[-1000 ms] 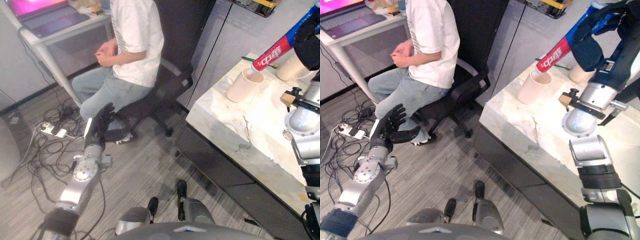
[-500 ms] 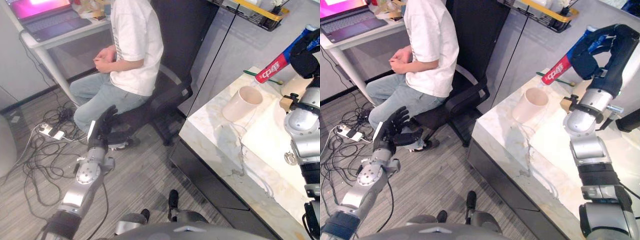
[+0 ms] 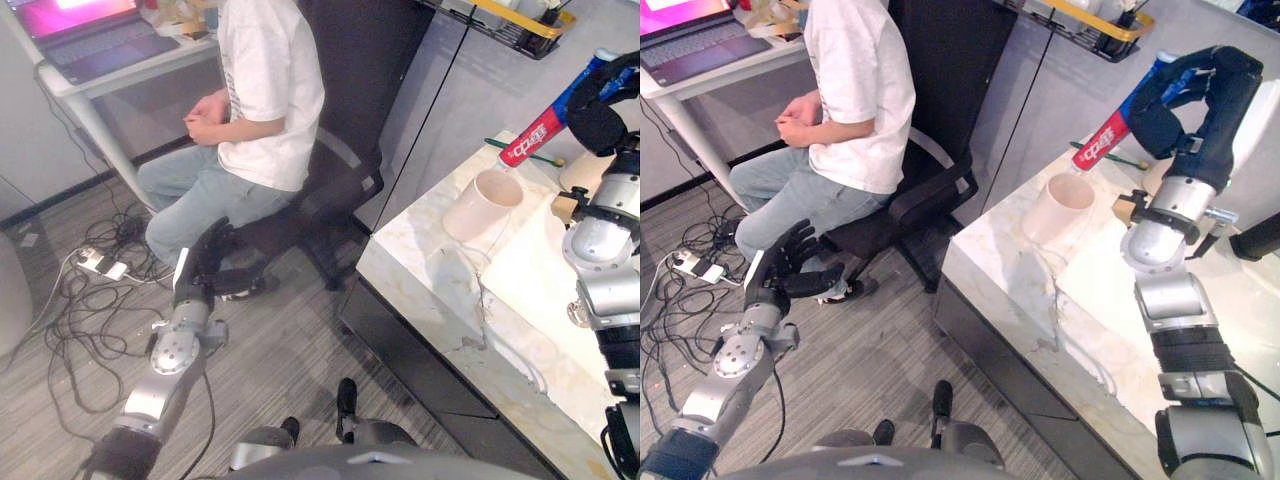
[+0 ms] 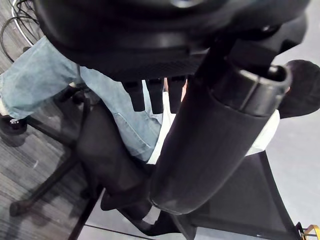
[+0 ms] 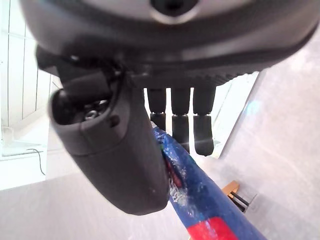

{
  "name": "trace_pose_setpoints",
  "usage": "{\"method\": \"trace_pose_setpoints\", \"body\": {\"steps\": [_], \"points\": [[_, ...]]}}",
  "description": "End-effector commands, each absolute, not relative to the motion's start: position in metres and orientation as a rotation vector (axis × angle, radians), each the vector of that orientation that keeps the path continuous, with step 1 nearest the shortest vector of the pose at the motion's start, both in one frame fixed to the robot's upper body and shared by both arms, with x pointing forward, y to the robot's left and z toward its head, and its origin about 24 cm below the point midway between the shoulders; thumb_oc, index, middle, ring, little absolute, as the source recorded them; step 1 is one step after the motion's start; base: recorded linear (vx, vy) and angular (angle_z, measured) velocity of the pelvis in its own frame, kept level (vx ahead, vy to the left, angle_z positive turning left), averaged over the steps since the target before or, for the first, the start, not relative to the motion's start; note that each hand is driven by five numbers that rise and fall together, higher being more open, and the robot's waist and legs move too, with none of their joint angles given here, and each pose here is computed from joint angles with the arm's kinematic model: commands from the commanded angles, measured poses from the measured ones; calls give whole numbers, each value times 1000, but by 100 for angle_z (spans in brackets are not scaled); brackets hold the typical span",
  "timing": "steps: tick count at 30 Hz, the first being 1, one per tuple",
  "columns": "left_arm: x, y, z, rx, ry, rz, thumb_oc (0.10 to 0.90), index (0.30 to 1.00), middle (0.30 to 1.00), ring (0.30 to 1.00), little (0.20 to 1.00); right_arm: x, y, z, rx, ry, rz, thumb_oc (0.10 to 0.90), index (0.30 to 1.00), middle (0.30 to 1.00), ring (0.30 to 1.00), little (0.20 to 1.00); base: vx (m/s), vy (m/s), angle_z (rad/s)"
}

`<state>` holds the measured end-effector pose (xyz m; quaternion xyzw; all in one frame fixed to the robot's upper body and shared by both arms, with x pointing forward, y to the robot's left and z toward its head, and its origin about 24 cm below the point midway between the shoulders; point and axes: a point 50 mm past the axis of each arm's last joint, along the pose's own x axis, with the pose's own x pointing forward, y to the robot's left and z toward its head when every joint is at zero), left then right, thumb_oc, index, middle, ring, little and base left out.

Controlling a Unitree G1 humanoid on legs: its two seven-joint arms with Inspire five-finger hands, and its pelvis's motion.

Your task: Organize the bathroom.

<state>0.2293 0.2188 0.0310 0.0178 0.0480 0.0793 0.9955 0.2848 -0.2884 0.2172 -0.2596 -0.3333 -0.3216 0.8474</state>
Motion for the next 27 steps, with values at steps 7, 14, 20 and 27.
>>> {"method": "trace_pose_setpoints", "body": {"steps": [7,14,20,27], "points": [[237,206,72,14,-148,129,800,900,900,900,900,274,-262,247,-479,-903,-542,400,300,300,300,300,2,3,-7],[238,206,72,10,-154,145,800,900,900,900,900,272,-257,237,-461,-879,-513,400,300,300,300,300,-7,4,-1],[237,205,72,5,-158,154,800,900,900,900,900,270,-255,231,-434,-869,-493,400,300,300,300,300,0,0,0],[238,204,72,-2,-161,162,800,900,900,900,900,266,-252,235,-405,-930,-524,400,300,300,300,300,-9,8,-1]]}}
